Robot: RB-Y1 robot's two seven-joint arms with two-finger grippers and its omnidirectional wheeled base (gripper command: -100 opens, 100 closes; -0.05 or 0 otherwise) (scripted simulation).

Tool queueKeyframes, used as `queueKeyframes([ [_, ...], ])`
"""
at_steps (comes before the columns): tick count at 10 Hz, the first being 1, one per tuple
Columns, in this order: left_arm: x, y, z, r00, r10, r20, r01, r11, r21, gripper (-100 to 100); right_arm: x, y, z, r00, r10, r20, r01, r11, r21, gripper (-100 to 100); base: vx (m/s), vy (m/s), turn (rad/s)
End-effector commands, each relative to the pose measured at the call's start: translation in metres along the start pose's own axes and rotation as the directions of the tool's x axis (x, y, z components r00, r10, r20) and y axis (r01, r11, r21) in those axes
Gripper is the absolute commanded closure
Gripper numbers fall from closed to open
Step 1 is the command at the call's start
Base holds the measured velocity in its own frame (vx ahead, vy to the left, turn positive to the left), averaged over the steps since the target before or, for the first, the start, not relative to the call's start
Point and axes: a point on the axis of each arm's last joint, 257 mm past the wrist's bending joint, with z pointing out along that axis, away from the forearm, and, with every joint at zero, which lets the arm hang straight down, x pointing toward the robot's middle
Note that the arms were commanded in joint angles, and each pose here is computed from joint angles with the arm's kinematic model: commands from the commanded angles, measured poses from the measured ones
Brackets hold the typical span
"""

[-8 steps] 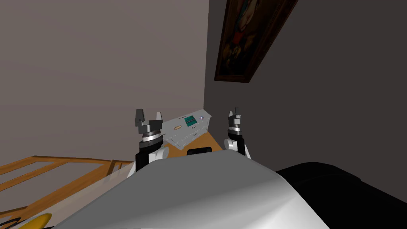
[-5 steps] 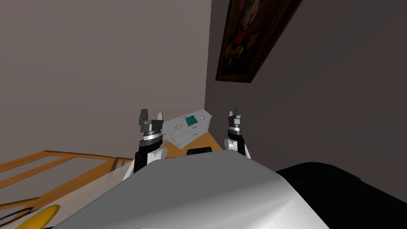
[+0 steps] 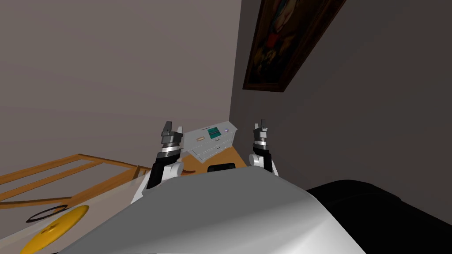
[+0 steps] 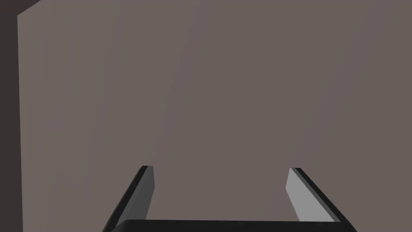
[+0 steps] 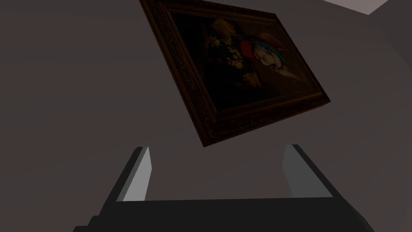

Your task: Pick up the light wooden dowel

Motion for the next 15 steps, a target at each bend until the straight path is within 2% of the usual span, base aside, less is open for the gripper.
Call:
queueKeyframes([
  [1,-0.002,0.009,0.000,1.000,0.017,-0.003,-0.018,0.999,-0.030,-100,0.000,0.000,0.000,1.000,0.000,0.000,0.000,1.000,0.000,0,-0.029,-0.015,0.055],
  [3,-0.010,0.030,0.002,0.998,0.070,-0.010,-0.070,0.993,-0.097,-100,0.000,0.000,0.000,1.000,0.000,0.000,0.000,1.000,0.000,0,-0.029,-0.012,0.150],
  [4,-0.010,0.032,0.002,0.998,0.070,-0.011,-0.070,0.992,-0.104,-100,0.000,0.000,0.000,1.000,0.000,0.000,0.000,1.000,0.000,0,-0.031,-0.012,0.041],
  [6,-0.019,0.055,0.002,0.992,0.122,-0.019,-0.123,0.977,-0.174,-100,0.000,0.000,0.000,1.000,0.000,0.000,0.000,1.000,0.000,0,-0.032,-0.011,0.138],
  [8,-0.030,0.079,0.000,0.985,0.169,-0.028,-0.171,0.953,-0.249,-100,0.000,0.000,0.000,1.000,0.000,0.000,0.000,1.000,0.000,0,-0.040,-0.021,0.161],
  [9,-0.030,0.083,-0.001,0.985,0.169,-0.030,-0.171,0.949,-0.265,-100,0.000,0.000,0.000,1.000,0.000,0.000,0.000,1.000,0.000,0,-0.023,-0.019,0.042],
  [10,-0.036,0.094,-0.002,0.981,0.190,-0.035,-0.192,0.936,-0.297,-100,0.000,0.000,0.000,1.000,0.000,0.000,0.000,1.000,0.000,0,-0.016,-0.014,0.086],
  [11,-0.037,0.097,-0.003,0.981,0.190,-0.036,-0.192,0.932,-0.308,-100,0.000,0.000,0.000,1.000,0.000,0.000,0.000,1.000,0.000,0,-0.008,-0.012,0.063],
  [12,-0.043,0.109,-0.005,0.977,0.208,-0.041,-0.210,0.915,-0.345,-100,0.000,0.000,0.000,1.000,0.000,0.000,0.000,1.000,0.000,0,-0.006,-0.015,0.088],
  [13,-0.043,0.111,-0.005,0.977,0.208,-0.042,-0.209,0.913,-0.351,-100,0.000,0.000,0.000,1.000,0.000,0.000,0.000,1.000,0.000,0,-0.003,-0.016,0.042],
  [15,-0.056,0.135,-0.010,0.970,0.237,-0.051,-0.236,0.874,-0.424,-100,0.000,0.000,0.000,1.000,0.000,0.000,0.000,1.000,0.000,0,0.003,-0.025,0.102],
])
